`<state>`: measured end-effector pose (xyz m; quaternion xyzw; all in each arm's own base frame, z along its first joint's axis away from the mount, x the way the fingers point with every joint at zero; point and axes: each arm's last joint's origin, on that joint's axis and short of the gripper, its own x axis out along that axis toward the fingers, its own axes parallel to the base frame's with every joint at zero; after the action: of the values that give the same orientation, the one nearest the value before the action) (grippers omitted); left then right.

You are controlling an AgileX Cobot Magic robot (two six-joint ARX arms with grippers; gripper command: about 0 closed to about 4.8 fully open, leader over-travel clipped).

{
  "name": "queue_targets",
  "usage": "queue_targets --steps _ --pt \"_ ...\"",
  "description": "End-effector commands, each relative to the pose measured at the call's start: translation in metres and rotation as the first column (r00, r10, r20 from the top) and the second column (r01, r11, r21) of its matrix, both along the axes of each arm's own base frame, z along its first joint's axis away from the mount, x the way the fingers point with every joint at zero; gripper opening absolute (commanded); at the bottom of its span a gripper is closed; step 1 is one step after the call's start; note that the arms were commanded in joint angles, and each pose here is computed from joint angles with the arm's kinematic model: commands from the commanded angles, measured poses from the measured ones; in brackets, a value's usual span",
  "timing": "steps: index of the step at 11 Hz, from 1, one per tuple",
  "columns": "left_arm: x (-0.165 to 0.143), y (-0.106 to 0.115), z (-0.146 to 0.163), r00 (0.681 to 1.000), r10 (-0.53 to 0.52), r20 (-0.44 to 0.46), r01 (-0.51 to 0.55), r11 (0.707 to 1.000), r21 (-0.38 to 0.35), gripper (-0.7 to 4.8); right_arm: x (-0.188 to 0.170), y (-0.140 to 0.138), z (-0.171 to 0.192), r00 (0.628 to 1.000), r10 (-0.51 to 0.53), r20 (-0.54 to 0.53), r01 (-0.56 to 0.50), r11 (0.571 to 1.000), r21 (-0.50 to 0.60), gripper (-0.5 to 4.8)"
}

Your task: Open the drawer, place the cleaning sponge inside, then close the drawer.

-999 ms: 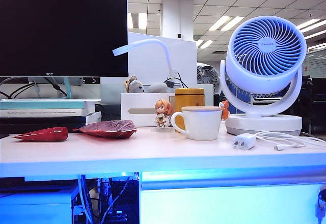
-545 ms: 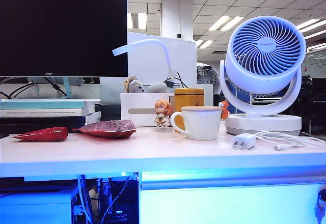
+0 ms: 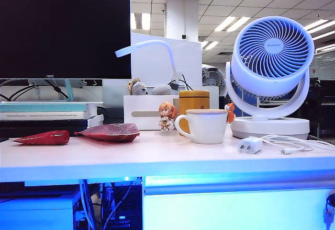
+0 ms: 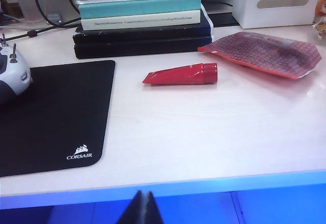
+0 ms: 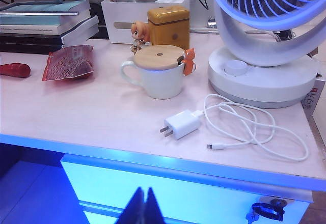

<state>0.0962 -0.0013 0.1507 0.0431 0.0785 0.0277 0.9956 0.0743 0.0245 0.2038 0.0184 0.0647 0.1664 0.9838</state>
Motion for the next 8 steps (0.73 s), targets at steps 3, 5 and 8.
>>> queue_targets --steps 3,5,8 --pt "0.000 0.000 -0.003 1.000 -0.004 -0.019 0.004 1.000 0.003 -0.01 0.003 -0.002 -0.007 0.995 -0.095 -0.013 0.094 0.995 -0.029 -0.01" --pt "0.000 0.000 -0.003 1.000 -0.004 -0.019 0.005 1.000 0.002 -0.01 0.012 -0.010 -0.022 0.961 -0.278 0.018 0.278 0.960 -0.029 -0.01" --pt "0.000 0.000 -0.003 1.000 -0.004 -0.019 0.004 1.000 0.003 -0.01 0.023 -0.021 -0.052 0.951 -0.310 0.001 0.310 0.951 -0.017 -0.01"
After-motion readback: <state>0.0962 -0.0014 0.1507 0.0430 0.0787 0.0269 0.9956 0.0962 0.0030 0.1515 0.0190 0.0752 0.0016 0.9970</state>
